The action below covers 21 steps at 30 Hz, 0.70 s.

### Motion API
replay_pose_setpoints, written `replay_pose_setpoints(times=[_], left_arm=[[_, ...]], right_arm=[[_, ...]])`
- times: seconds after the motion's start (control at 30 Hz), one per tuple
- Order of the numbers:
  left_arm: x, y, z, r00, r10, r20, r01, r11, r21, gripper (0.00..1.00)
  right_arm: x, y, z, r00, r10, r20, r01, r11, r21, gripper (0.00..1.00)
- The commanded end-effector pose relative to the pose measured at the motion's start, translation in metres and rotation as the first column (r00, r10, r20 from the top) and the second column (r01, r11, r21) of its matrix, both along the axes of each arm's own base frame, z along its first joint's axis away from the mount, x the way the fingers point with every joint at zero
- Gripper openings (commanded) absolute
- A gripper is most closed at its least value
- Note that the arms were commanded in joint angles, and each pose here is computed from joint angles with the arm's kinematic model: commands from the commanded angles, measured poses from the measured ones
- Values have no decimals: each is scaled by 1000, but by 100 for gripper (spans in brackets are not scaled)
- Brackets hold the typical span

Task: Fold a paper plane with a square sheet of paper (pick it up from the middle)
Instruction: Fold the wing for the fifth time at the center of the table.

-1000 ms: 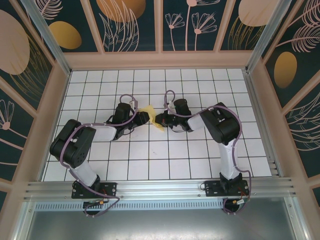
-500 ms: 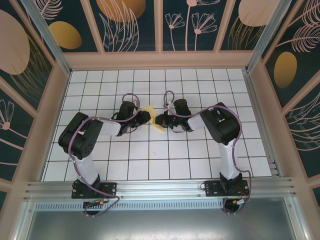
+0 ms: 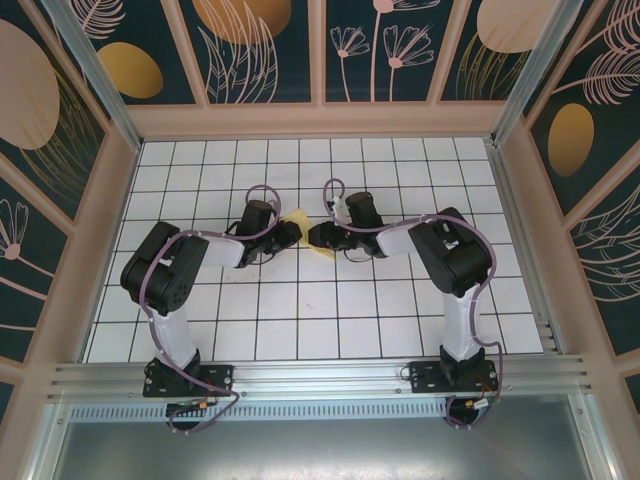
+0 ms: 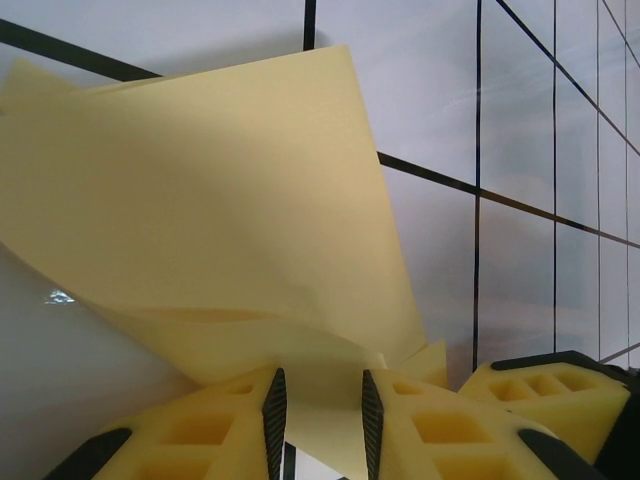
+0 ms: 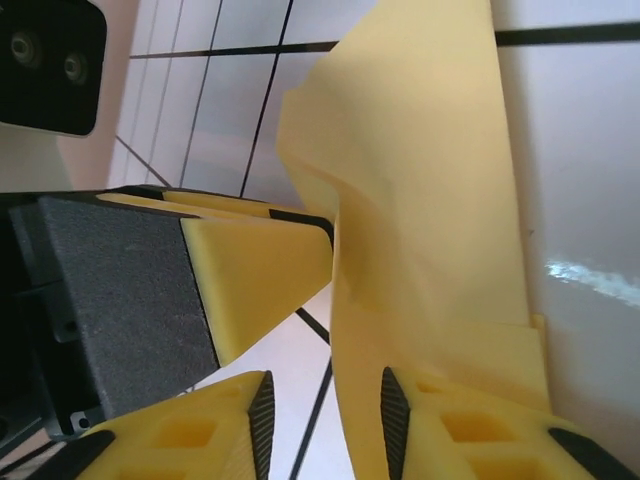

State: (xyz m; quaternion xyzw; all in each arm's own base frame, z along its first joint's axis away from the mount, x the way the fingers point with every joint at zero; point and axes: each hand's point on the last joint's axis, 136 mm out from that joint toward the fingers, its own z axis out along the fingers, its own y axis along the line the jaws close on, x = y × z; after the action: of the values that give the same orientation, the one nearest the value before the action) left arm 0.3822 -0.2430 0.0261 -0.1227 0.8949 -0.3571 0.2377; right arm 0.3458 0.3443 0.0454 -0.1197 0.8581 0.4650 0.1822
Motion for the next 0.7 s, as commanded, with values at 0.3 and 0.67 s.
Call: replay_pose_setpoints(times=[0.3,0.67], left_arm=[[2,2,-9,999,26,-44,-25,999,25,31],[3,0,-4,999,20,-43,-20,1000,21,31]], right_arm=[[-3,7,2,920,176,350,-77,957,-280,48],[-11,7,3,774,290,564,-76,925,-371,46]])
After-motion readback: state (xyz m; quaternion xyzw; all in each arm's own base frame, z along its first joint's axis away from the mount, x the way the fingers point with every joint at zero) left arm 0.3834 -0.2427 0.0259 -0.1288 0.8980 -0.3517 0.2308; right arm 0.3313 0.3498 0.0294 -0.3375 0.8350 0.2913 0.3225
